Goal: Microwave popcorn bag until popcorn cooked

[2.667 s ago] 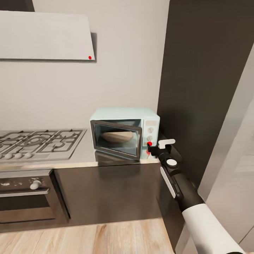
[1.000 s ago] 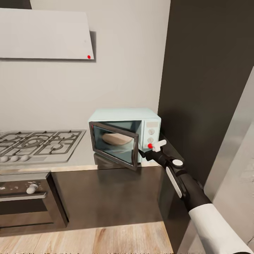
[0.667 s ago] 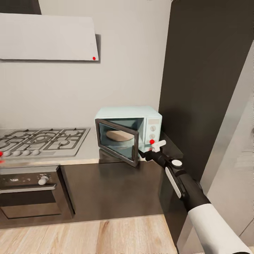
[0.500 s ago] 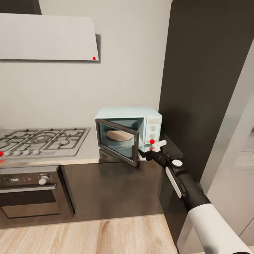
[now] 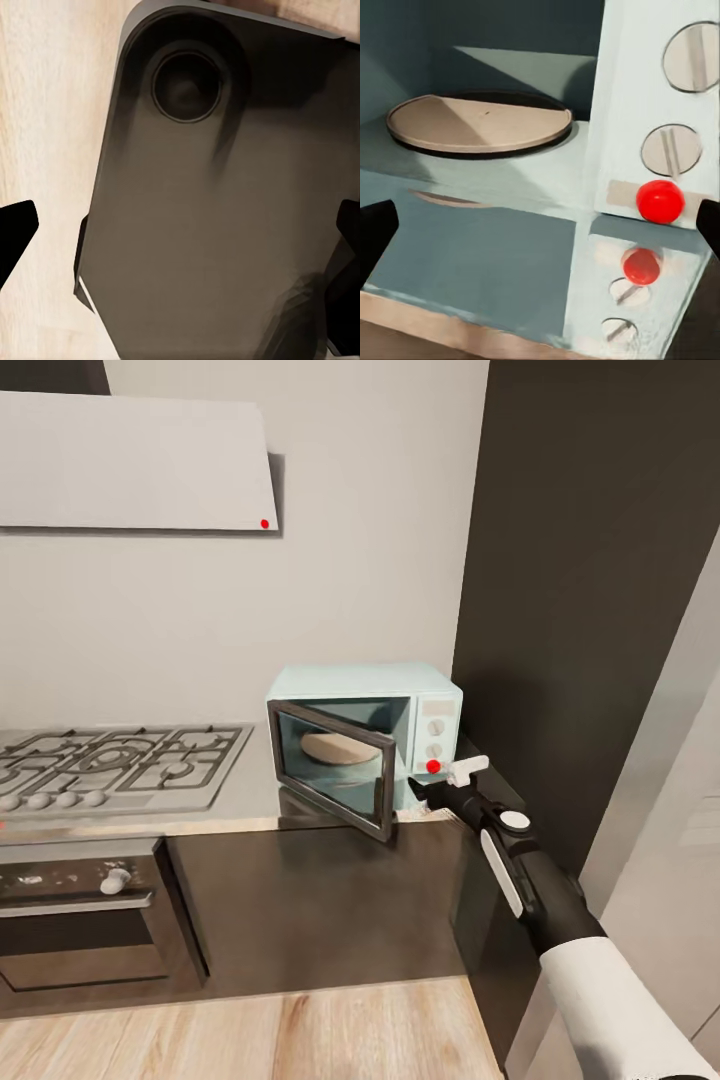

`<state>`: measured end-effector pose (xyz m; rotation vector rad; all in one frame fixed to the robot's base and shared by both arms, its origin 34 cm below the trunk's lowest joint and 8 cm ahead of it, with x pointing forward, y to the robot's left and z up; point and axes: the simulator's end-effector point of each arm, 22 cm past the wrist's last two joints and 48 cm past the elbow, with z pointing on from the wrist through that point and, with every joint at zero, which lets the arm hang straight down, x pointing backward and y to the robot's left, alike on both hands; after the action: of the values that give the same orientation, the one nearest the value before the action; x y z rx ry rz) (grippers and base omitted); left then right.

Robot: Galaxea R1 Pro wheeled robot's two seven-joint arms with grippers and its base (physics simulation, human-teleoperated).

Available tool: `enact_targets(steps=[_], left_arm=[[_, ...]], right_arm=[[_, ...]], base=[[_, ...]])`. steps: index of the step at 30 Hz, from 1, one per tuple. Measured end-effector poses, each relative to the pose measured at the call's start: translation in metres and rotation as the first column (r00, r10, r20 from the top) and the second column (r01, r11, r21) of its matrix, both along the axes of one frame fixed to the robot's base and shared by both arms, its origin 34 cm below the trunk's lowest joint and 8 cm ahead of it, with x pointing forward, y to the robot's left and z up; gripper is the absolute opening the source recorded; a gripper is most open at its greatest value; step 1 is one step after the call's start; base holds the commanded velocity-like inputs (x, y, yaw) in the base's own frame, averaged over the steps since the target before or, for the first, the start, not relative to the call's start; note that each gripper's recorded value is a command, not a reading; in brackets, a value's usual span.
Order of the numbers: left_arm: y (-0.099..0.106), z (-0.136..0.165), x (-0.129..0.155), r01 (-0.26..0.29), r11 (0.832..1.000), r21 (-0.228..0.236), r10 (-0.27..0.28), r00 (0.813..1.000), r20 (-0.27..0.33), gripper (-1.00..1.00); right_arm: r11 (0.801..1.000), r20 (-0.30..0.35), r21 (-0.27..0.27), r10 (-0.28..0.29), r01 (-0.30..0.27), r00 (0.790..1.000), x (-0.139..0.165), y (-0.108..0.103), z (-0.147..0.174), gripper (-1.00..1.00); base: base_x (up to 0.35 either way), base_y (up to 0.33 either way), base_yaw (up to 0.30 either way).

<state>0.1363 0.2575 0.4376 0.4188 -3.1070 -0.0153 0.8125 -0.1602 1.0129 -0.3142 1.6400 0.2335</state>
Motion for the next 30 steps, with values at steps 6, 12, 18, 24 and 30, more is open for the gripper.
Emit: enact_targets(steps=[6, 12, 18, 24, 30], left_arm=[[0.0, 0.0, 0.0, 0.0, 1.0, 0.001, 0.0, 1.0, 0.0, 1.0], [0.0, 0.0, 0.0, 0.001, 1.0, 0.0, -0.001, 1.0, 0.001, 1.0], [0.0, 0.0, 0.0, 0.001, 1.0, -0.001, -0.001, 1.0, 0.001, 1.0], [0.0, 0.0, 0.0, 0.001, 1.0, -0.001, -0.001, 1.0, 0.002, 1.0], [0.0, 0.0, 0.0, 0.0, 1.0, -0.001, 0.0, 1.0, 0.001, 1.0]], right_arm=[[1.0, -0.003, 0.025, -0.001, 0.001, 1.0, 0.0, 0.006, 0.001, 1.0], [0.997, -0.013, 0.006, 0.074, -0.074, 0.997, -0.009, 0.04, -0.006, 1.0], [0.993, -0.018, -0.023, 0.117, -0.118, 0.993, -0.016, 0.059, -0.012, 1.0], [0.993, -0.018, -0.024, 0.119, -0.12, 0.993, -0.016, 0.06, -0.012, 1.0], [0.993, -0.018, -0.021, 0.118, -0.119, 0.993, -0.016, 0.06, -0.012, 1.0]], base=[[0.002, 0.0, 0.0], [0.0, 0.0, 0.0], [0.0, 0.02, 0.0], [0.0, 0.25, 0.0], [0.0, 0.321, 0.0]])
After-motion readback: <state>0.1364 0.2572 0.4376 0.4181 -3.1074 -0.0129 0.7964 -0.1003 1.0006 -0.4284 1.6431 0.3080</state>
